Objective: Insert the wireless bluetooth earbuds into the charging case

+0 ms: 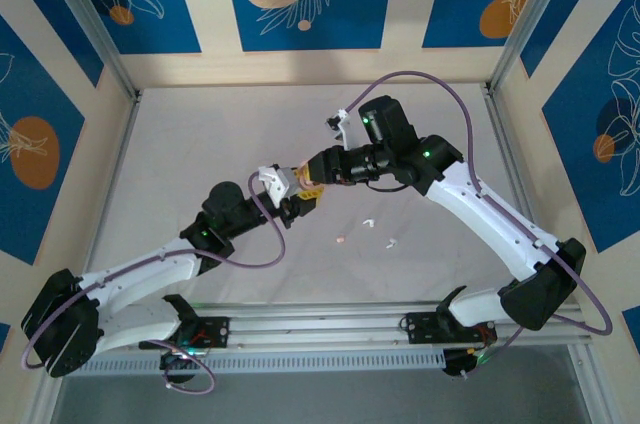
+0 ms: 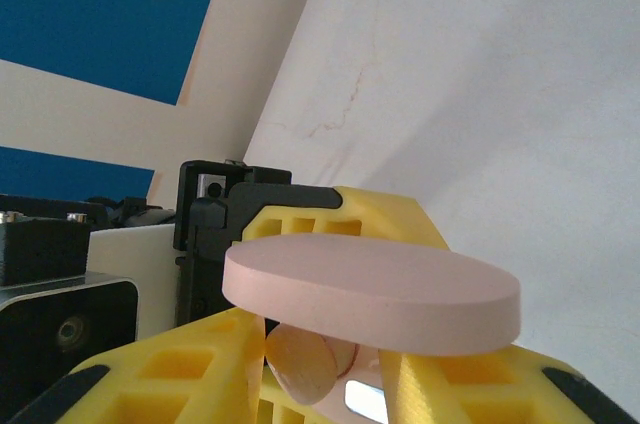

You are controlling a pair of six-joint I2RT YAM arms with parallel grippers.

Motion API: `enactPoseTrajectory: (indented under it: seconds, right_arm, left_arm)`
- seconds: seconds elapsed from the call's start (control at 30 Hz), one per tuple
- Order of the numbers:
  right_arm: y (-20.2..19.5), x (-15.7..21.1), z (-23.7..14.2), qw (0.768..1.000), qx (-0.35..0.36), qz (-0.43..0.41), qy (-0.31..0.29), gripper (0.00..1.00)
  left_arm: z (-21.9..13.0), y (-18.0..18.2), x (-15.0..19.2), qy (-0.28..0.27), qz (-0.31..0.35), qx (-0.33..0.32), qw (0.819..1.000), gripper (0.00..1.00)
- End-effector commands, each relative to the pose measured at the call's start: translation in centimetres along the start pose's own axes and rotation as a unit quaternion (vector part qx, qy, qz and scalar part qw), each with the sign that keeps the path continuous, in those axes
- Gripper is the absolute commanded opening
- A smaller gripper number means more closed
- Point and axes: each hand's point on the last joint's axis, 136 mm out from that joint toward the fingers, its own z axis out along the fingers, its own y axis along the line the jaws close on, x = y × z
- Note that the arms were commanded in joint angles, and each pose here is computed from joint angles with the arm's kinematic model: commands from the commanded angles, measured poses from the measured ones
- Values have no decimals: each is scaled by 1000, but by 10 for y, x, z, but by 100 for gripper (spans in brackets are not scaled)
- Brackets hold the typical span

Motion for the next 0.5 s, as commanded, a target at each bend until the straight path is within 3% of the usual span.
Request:
enactPoseTrajectory:
  seconds: [0.0,0.17,0.47]
  right_arm:
    - [2,0,-7,1000,11,8,-5,36]
    - [-1,-1,-8,1000,20,11,-8,32]
    - [5,-1,-8,1000,7,10,-6,32]
  left_arm:
    - [-4,-7,-39,-57,19,13,998,31]
    - [-4,-9,-38,-55,19,21,998,31]
    - [-3,-11,-37,-54,17,25,998,31]
